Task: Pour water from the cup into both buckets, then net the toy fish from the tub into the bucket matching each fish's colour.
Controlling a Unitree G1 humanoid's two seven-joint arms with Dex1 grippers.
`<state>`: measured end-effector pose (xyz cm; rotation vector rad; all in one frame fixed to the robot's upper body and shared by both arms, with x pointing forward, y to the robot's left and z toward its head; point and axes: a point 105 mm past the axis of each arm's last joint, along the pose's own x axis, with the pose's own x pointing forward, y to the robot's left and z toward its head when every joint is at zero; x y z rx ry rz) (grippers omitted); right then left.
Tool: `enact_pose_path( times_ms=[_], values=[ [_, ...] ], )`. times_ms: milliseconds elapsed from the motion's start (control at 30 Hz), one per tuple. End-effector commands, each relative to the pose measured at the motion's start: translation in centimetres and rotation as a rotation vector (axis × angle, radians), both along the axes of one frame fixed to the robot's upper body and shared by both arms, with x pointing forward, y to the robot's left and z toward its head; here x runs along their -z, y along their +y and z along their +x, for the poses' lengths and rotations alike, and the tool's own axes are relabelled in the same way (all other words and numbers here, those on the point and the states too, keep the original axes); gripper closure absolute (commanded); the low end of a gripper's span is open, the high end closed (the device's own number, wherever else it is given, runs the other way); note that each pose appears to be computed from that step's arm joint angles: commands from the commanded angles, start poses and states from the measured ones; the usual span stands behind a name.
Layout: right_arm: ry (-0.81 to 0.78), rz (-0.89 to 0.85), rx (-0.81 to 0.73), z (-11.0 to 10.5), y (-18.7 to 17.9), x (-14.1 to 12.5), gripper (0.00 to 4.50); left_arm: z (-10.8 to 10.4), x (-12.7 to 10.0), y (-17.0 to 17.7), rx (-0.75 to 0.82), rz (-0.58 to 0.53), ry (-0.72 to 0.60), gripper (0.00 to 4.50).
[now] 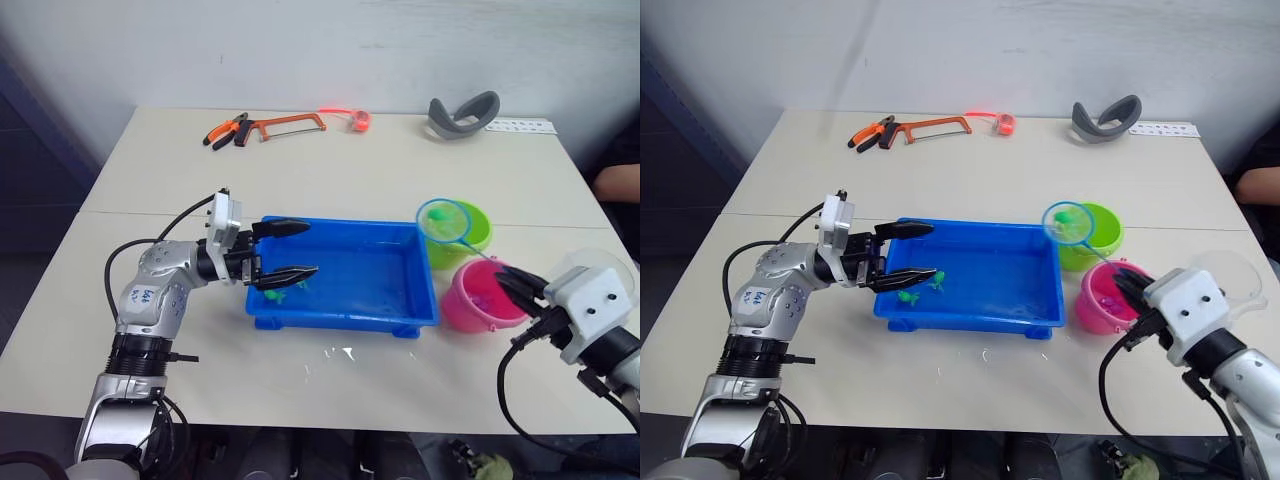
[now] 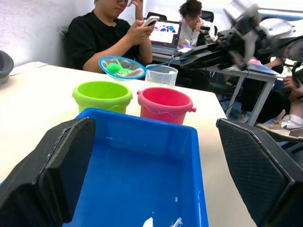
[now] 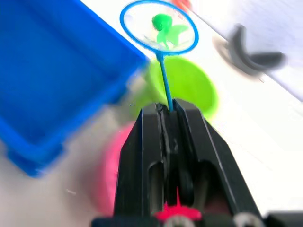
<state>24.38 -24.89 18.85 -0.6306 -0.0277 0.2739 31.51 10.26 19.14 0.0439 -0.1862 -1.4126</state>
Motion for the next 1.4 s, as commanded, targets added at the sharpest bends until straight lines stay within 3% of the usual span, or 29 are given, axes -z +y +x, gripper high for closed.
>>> enact_pose_path(
  times_ms=[33, 333, 500, 667, 833, 1133, 1400],
  values=[
    [-0.082, -0.158, 0.058, 1.1, -1.3, -0.6, 4.50, -0.2, -0.9, -0.3, 0.004, -0.003, -0.045, 0.05],
    [-0.205, -0.600, 0.108, 4.0, -3.2, -0.8, 4.50, -0.3, -0.9, -0.3, -0.006, -0.001, -0.047, 0.05],
    [-0.226, -0.883, 0.101, 4.4, -4.1, -0.2, 4.50, -0.5, -0.8, -0.3, -0.009, -0.007, -0.038, 0.05],
    [-0.320, -1.118, 0.109, 4.6, -4.5, -1.2, 4.50, -0.5, -0.8, -0.3, -0.013, -0.014, -0.035, 0.05],
    [-0.406, -1.265, 0.082, 4.7, -4.4, -2.0, 4.50, -0.5, -0.7, -0.3, -0.016, -0.016, -0.037, 0.05],
    [-0.462, -1.460, -0.113, 5.4, -4.5, -1.6, 4.50, -0.3, -0.9, -0.5, -0.010, -0.017, -0.051, 0.05],
    [-0.533, -1.467, -0.154, 5.8, -3.6, -3.2, 4.50, -0.1, -0.8, -0.2, -0.022, -0.020, -0.054, 0.05]
  ],
)
